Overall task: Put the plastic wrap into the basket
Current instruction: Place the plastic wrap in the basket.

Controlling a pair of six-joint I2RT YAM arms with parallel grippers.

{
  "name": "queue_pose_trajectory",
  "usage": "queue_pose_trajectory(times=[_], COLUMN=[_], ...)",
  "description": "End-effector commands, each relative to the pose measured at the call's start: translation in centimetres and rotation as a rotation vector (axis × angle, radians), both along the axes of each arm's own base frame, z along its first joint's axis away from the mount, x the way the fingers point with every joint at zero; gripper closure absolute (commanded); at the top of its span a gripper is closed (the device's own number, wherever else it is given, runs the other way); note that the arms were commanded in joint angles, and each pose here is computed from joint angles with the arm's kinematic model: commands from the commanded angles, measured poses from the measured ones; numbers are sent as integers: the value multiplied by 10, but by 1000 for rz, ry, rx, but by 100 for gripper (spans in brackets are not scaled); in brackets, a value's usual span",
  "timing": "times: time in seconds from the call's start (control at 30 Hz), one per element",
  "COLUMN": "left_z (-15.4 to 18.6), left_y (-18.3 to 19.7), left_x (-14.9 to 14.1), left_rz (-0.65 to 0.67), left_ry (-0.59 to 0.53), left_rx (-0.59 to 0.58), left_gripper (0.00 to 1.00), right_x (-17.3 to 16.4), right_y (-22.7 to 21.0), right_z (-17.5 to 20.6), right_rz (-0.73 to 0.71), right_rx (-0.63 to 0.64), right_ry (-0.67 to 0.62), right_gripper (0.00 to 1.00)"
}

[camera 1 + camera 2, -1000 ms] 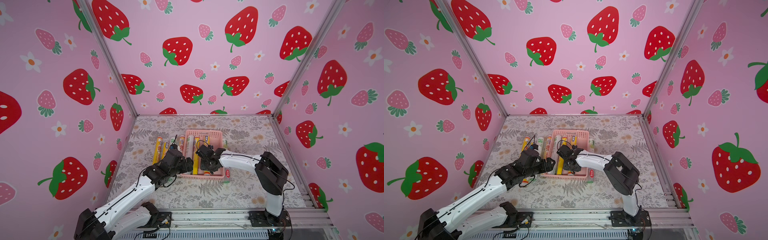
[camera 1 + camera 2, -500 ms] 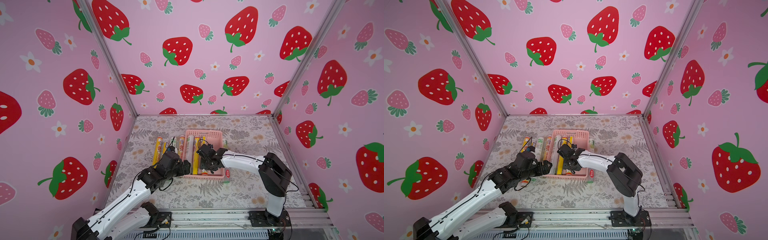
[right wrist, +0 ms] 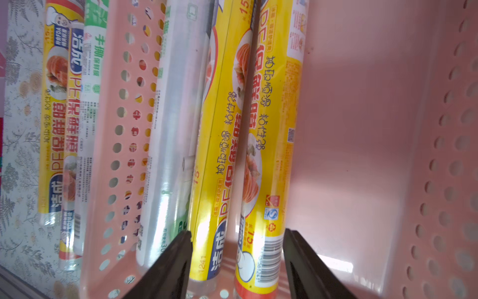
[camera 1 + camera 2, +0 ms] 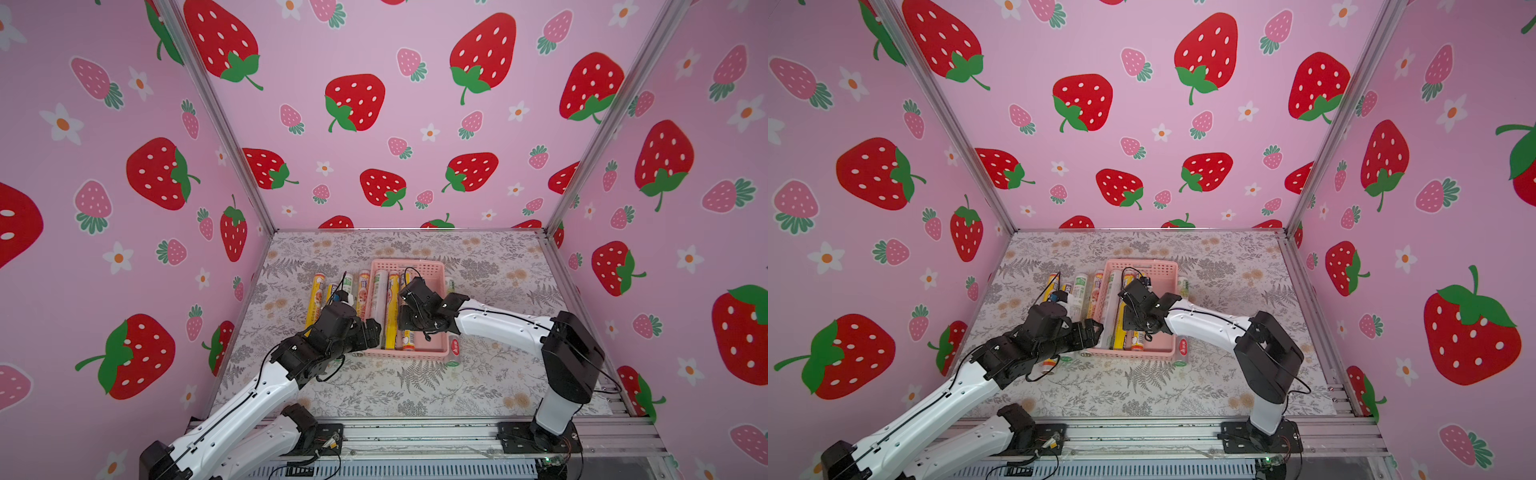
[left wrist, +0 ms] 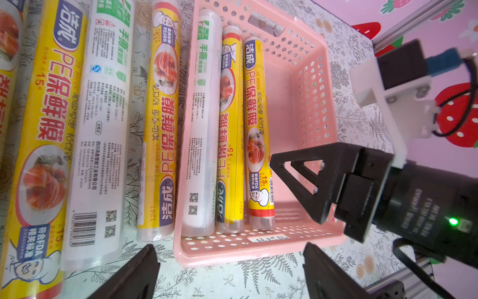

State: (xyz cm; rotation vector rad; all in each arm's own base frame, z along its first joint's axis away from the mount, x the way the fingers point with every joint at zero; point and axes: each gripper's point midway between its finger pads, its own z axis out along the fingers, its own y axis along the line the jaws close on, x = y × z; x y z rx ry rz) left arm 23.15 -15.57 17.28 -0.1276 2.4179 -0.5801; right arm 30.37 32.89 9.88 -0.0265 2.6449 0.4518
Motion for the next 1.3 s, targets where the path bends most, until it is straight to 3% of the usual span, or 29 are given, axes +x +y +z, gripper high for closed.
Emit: queue_pose_trajectory(times=[0.0, 0.53, 0.77, 0.9, 1.13, 1.27], left_z=[15, 4, -1, 1, 6, 5], left_y=[2, -3, -5, 0, -10, -9], left_x=[4, 7, 9, 11, 17, 22], left_rz=[15, 16, 27, 48, 18, 29], left_ry=[-31, 13, 34, 25, 37, 31], left_rx=[-7, -3, -7, 12, 9, 26], left_gripper=[8, 8, 8, 8, 8, 8], right_x=[4, 7, 7, 6, 6, 6], right_y=[-8, 19, 21, 16, -36, -93], right_z=[-21, -43, -22, 8, 79, 85], right_rz=[11, 65, 95, 107, 55, -49], right_rx=[-35, 51, 86, 105, 10, -56], right_ry=[20, 42, -4, -54, -218, -270], right_gripper=[39, 42, 43, 43, 42, 39])
